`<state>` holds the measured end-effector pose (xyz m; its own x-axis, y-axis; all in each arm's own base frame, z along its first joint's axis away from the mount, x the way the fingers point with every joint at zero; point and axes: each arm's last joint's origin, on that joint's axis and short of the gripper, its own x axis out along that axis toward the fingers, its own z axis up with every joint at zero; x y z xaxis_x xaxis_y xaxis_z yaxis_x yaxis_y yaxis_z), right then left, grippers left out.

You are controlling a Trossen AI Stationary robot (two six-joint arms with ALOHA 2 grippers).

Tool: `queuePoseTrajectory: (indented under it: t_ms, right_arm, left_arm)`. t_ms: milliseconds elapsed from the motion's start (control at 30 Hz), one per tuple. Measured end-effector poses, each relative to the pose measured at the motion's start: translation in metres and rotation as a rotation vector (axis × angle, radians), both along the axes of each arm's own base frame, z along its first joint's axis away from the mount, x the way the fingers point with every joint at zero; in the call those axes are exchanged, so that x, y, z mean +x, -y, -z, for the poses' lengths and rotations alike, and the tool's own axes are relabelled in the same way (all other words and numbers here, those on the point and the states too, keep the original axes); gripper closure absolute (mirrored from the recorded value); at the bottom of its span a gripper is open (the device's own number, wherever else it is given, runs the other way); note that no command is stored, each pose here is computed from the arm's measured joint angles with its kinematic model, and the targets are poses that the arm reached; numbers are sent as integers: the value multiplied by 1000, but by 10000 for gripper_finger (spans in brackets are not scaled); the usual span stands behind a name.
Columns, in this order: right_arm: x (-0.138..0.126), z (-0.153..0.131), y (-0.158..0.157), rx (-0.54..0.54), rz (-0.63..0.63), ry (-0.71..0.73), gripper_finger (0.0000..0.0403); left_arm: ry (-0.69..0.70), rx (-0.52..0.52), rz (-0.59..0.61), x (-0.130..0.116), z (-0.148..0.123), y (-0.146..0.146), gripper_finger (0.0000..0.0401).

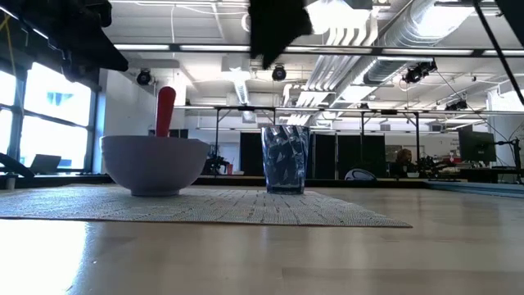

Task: Pick & Place Utensil
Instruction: Put the yellow spoon into the purple bowl

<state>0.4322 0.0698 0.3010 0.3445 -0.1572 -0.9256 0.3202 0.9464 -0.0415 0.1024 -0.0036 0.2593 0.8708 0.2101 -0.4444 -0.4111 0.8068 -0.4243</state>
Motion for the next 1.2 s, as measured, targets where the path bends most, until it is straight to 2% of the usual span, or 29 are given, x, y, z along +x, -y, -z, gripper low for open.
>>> queuePoseTrajectory:
  t_ms: [200,300,367,533,733,867,1000,1200]
  right_arm:
    - [-42,1,-49,-34,104,-231,210]
    - [-55,9,-76,58,101,-278,210]
    - [-64,18,-89,111,143,-341,210]
    - [-94,56,-119,219,234,-575,210]
    - [-145,110,-141,277,378,-981,210]
    - [-174,135,-151,327,434,-1179,217]
    - [-195,153,-162,365,435,-1256,238]
    - [-218,167,-175,361,447,-1280,268]
  left_arm:
    - [0,0,0,0,0,0,367]
    - [1,0,0,0,0,0,367]
    - [0,0,0,0,0,0,367]
    - [1,0,0,0,0,0,367]
    - [1,0,0,0,0,0,367]
    - [1,0,0,0,0,0,367]
    - [9,0,-1,1,-1,0,367]
    - [33,-3,-2,2,-3,0,367]
